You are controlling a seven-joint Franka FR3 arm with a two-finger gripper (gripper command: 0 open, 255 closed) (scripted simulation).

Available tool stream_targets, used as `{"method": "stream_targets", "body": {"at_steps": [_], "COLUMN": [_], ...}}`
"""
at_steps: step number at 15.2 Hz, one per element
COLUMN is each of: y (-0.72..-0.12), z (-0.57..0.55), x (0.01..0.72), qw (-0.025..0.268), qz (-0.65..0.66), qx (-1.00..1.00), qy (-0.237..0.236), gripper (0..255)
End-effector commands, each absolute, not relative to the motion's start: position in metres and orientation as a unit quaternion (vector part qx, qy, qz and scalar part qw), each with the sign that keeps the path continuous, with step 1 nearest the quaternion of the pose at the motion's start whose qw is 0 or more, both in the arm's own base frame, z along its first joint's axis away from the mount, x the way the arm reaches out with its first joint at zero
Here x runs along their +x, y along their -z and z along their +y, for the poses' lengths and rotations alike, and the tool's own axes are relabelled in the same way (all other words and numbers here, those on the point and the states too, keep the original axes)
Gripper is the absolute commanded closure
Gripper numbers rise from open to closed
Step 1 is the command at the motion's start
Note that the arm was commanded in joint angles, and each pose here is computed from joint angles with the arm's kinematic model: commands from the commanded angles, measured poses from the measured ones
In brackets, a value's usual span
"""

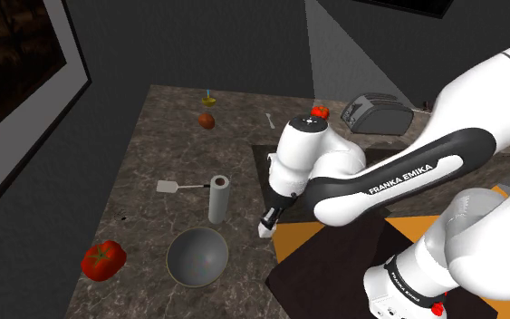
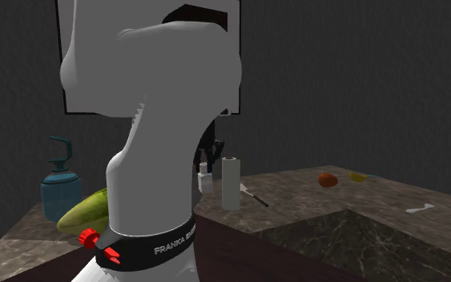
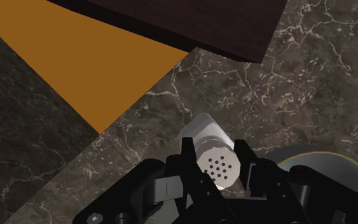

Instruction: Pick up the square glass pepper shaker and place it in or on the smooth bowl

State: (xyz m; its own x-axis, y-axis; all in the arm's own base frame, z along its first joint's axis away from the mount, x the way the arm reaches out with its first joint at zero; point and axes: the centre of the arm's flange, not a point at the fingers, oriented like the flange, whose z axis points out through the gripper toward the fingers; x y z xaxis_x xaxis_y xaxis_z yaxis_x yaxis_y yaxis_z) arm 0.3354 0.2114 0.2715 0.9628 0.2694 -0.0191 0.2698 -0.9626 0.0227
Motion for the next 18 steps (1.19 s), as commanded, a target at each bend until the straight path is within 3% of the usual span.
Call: {"method": "stream_targets", "body": {"at_steps": [1,6,18], "y": [-0.281,-0.305,-0.334], "z": [0.212,0.212,0.357], "x": [0.335,0.335,0.391], "qw": [0.013,0.013,0.013], "qz": [0.136,0.136,0.136], "qx": [0.991,0.991,0.991], "qy": [0.008,0.008,0.008], "gripper": [255,255,255]}}
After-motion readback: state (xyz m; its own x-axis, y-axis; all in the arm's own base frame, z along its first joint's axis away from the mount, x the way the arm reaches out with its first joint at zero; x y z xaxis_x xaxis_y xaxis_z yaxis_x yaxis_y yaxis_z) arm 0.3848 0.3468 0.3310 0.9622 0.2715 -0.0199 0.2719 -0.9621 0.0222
